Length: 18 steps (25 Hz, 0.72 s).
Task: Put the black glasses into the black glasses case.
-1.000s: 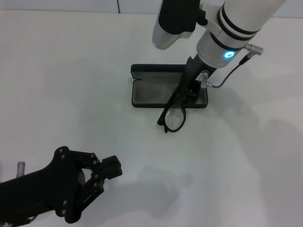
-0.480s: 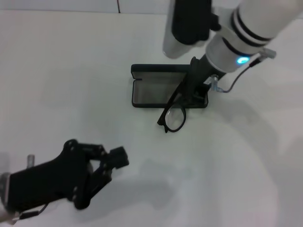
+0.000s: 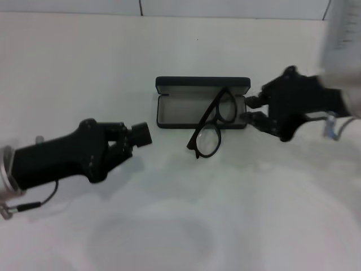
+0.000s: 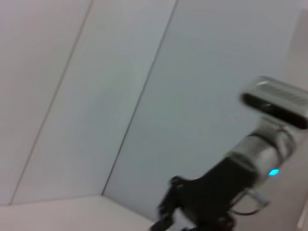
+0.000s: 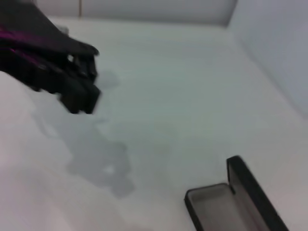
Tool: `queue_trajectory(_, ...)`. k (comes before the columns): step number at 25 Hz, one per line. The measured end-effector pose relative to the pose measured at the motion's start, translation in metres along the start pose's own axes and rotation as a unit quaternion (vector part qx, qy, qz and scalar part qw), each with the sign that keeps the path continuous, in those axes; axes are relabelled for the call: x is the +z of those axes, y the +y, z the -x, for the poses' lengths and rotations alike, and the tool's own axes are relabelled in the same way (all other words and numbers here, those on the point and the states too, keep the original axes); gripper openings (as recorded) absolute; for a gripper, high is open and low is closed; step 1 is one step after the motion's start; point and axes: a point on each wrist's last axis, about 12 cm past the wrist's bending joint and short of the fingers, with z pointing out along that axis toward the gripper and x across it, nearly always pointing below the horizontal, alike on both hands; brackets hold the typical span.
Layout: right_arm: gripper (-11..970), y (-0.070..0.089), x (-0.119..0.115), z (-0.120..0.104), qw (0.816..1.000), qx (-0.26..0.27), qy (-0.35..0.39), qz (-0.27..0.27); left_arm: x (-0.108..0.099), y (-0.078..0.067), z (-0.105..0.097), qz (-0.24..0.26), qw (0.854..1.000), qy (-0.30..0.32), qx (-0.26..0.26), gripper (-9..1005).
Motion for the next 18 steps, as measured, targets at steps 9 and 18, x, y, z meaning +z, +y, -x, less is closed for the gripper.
queue_trajectory(9,204,-0.006,-0.066,-0.056,0.990,0.087,-0.109,0.014,0.027,0.030,0.043,0.014,0.995,0.087,-0.040,90)
queue_trajectory(18,205,0.001,-0.167,-0.161,0.930,0.167,-0.325,0.025,0.081,0.052,0.082,0.012,0.989,0.143,-0.023,99)
